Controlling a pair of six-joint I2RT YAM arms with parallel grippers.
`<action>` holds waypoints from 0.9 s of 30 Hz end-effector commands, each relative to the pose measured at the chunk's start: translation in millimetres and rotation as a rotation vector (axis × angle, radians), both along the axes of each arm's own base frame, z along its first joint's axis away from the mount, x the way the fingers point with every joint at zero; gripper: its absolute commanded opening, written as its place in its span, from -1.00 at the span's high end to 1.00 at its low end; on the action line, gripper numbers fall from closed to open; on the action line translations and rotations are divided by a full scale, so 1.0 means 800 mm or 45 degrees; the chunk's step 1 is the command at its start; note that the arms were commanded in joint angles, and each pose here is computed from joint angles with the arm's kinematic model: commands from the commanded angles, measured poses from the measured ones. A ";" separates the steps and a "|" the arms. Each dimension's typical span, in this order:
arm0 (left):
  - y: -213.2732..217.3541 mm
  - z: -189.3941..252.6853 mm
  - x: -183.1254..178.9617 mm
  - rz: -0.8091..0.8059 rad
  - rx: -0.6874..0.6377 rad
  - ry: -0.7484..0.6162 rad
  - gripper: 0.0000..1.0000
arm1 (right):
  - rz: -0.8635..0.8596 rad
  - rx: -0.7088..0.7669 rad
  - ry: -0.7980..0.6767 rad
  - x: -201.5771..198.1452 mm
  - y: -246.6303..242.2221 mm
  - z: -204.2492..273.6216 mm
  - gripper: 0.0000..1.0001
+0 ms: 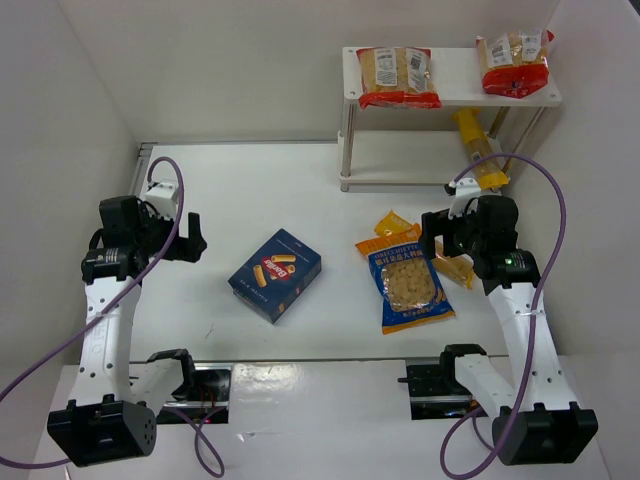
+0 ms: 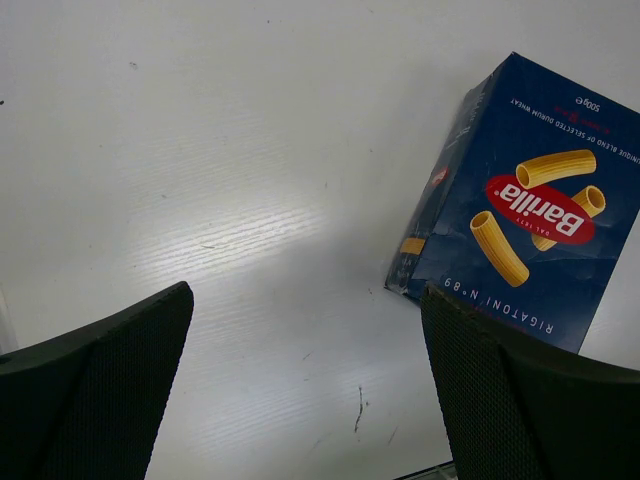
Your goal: Place and organize the pasta boxes and bags onto the shelf
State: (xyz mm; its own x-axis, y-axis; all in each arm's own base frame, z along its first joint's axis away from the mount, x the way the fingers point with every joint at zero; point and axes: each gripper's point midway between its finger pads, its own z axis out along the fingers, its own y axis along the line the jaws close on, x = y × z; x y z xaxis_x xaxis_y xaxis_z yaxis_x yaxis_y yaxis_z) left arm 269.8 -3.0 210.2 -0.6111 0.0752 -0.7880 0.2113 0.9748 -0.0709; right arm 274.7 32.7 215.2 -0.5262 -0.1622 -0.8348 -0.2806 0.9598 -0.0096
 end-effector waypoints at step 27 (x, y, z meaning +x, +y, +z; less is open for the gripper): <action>-0.003 0.013 -0.005 -0.011 0.000 -0.071 -1.00 | 0.151 0.101 0.546 0.060 0.025 -0.133 -0.94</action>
State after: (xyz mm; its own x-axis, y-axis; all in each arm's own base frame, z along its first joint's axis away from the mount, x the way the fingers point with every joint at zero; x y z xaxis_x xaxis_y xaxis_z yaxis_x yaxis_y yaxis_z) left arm 265.5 -3.9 218.9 -0.5807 0.0813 -0.8101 0.2145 0.9751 -0.0559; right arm 309.4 54.3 104.5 -0.8088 -0.1987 -0.5534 -0.3618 0.9101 0.2019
